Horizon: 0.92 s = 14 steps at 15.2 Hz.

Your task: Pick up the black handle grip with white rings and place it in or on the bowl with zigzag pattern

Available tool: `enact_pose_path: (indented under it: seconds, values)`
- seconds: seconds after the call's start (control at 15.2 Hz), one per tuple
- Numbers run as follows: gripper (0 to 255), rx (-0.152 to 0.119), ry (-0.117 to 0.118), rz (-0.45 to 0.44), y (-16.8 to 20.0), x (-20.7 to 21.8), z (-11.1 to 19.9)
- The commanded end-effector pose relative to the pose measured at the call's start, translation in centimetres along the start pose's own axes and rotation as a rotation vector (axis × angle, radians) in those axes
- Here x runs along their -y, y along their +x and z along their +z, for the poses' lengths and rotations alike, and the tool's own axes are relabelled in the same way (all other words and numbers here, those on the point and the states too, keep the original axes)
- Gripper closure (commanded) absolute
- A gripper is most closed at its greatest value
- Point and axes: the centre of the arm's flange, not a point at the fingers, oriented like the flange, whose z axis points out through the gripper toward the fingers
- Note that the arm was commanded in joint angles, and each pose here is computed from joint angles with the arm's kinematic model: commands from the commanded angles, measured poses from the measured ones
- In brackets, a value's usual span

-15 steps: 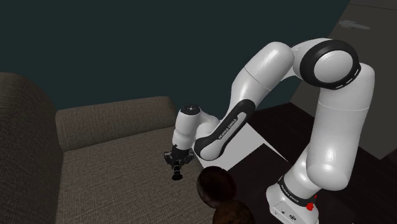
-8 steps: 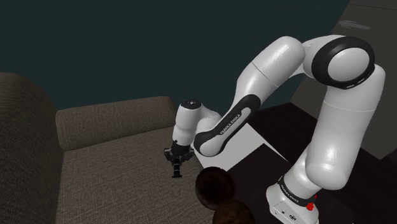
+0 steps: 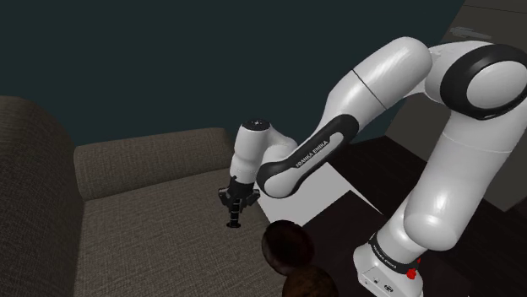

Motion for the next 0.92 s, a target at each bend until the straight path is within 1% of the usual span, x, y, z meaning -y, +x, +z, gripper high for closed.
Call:
enact_pose_path:
  seconds: [0.0, 0.86]
  values:
    - [255, 0.000, 0.000, 0.000, -0.1, 0.1, -1.2]
    - [255, 0.000, 0.000, 0.000, -0.1, 0.7, -8.1]
